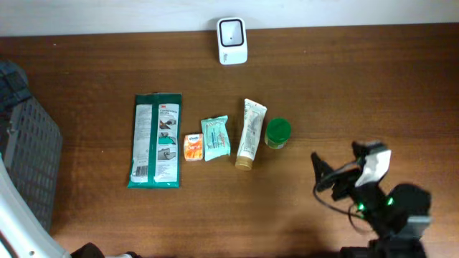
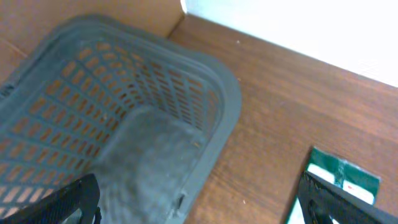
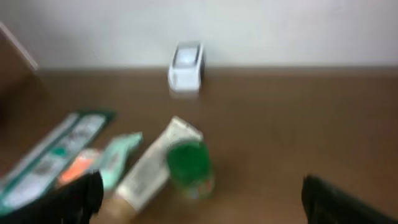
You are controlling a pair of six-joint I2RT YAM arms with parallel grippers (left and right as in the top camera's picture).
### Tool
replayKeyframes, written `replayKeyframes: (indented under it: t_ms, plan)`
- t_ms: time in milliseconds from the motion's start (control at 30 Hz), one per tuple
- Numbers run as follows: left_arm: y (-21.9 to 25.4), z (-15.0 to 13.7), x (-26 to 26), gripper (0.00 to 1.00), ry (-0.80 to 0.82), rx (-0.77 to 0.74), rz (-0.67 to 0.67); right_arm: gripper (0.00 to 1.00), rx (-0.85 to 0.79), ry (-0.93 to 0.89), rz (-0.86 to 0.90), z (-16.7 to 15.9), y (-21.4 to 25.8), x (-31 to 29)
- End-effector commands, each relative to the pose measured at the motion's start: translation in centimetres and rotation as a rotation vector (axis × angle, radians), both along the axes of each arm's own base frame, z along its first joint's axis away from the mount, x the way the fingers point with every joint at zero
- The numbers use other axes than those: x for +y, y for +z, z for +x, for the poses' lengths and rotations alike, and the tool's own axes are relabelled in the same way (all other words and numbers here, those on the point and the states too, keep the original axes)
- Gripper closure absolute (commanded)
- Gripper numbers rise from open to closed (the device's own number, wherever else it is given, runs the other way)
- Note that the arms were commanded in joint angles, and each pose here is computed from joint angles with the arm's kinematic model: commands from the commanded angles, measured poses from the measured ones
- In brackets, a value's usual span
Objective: Scan the item barcode
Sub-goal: 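Reach the right gripper down and grasp the green-capped jar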
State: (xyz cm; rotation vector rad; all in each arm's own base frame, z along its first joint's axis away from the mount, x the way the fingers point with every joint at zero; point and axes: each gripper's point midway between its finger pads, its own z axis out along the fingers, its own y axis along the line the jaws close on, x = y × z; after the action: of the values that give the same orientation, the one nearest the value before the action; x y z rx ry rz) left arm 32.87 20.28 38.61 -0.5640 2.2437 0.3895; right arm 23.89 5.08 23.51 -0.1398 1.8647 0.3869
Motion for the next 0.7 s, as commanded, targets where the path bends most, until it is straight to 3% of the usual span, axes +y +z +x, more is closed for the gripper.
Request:
replayKeyframes:
  t_ms: [0,167,300,367,500,667]
  plan:
    - [-0.1,-0.1,0.0,0.01,-0.012,0.01,0.004,0.02,0.155,0.074,0.049,1.5,4.0,1.1]
    - [-0.1,-0.1,0.0,0.01,-0.012,0.01,0.004,0.02,0.579,0.102,0.044,5.2,5.3,0.9]
    - [-0.1,-0.1,0.0,0.01,-0.012,0.009,0.004,0.02,0.674,0.158,-0.114,8.9,4.8,3.4]
    - [-0.1,-0.1,0.0,0.01,-0.012,0.01,0.004,0.02,0.694,0.136,-0.286,10.4,2.6,5.1]
    - [-0.1,-0.1,0.0,0.01,-0.012,0.009,0.004,0.02,0.791,0.226,-0.28,12.5,-1.9,7.9]
    - [-0.1,-0.1,0.0,0.01,-0.012,0.01,0.004,0.0,0.993,0.192,-0.492,13.7,-11.4,8.7]
